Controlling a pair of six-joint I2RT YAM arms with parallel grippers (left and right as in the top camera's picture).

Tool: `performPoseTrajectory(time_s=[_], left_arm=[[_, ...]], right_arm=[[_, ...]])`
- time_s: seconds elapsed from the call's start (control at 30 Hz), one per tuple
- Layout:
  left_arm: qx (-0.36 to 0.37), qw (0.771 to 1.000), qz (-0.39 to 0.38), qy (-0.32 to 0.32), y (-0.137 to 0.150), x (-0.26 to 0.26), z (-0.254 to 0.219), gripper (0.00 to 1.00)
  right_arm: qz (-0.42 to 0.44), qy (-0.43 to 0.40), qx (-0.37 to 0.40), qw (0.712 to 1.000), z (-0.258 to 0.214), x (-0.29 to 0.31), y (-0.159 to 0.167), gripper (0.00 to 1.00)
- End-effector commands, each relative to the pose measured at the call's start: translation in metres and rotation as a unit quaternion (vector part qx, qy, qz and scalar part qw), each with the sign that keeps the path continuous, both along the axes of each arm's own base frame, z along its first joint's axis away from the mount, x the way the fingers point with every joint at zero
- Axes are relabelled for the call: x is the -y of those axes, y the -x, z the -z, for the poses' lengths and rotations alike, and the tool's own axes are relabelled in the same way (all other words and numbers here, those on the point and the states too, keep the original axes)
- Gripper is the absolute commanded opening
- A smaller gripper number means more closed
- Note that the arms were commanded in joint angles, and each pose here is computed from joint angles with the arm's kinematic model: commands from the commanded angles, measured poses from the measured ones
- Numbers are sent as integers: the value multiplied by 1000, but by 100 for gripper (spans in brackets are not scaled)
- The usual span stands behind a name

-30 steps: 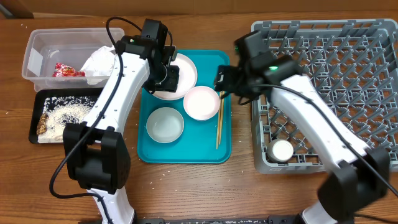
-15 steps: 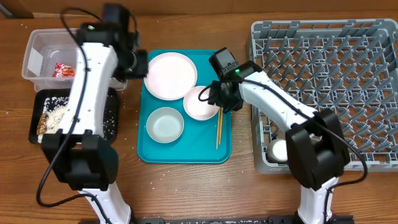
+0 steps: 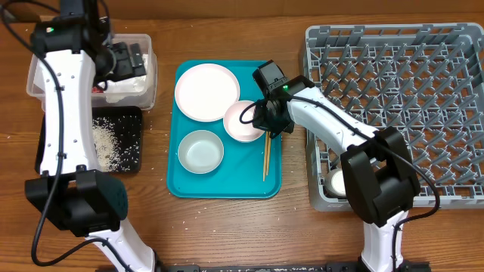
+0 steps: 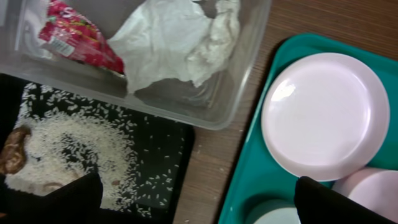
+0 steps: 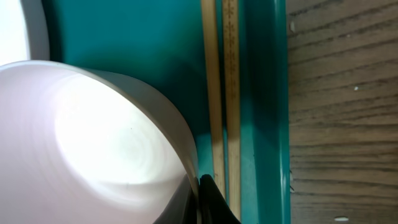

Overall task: Sort waste into correct bins and load items into the dishwasher
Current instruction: 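Move right gripper to the pink bowl and grasp its rim, then carry the pink bowl into the dish rack's back corner, release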

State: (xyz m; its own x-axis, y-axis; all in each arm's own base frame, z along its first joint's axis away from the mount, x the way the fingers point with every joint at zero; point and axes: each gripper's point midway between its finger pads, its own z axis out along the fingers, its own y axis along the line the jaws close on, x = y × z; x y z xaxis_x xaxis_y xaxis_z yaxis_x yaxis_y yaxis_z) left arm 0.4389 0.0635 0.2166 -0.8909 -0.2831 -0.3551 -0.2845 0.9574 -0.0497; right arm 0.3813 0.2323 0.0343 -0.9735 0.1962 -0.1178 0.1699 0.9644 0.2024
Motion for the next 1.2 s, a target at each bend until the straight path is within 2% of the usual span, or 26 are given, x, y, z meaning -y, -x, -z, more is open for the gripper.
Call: performPoseTrajectory(time_s=[0.0, 0.13, 0.3, 0.47, 0.57, 0.67, 0.73, 1.0, 1.17], left_arm=[[16, 999, -20, -24, 2, -18, -15, 100], [16, 999, -22, -24, 3, -20, -15, 100], [16, 999, -22, -24, 3, -20, -15, 100], [16, 999, -22, -24, 3, -20, -15, 100], [16, 999, -22, -24, 3, -20, -15, 100], [16, 999, -22, -24, 3, -20, -15, 100], [16, 999, -22, -24, 3, -20, -15, 100], [16, 999, -22, -24, 3, -20, -15, 100], [16, 999, -22, -24, 3, -20, -15, 100]], right_arm=[[-7, 19, 13, 1000, 2, 5, -4, 4], [-9, 36, 38, 999, -16, 14, -14, 4], [19, 97, 135, 986, -109, 56, -41, 4], [97, 212, 249, 940, -210, 119, -58, 4], [145, 293, 295, 898, -239, 155, -66, 4], [186, 391, 316, 844, -251, 194, -72, 4], [188, 436, 313, 822, -249, 212, -79, 4], [109, 521, 251, 809, -199, 248, -125, 4], [107, 583, 229, 772, -184, 258, -132, 4]])
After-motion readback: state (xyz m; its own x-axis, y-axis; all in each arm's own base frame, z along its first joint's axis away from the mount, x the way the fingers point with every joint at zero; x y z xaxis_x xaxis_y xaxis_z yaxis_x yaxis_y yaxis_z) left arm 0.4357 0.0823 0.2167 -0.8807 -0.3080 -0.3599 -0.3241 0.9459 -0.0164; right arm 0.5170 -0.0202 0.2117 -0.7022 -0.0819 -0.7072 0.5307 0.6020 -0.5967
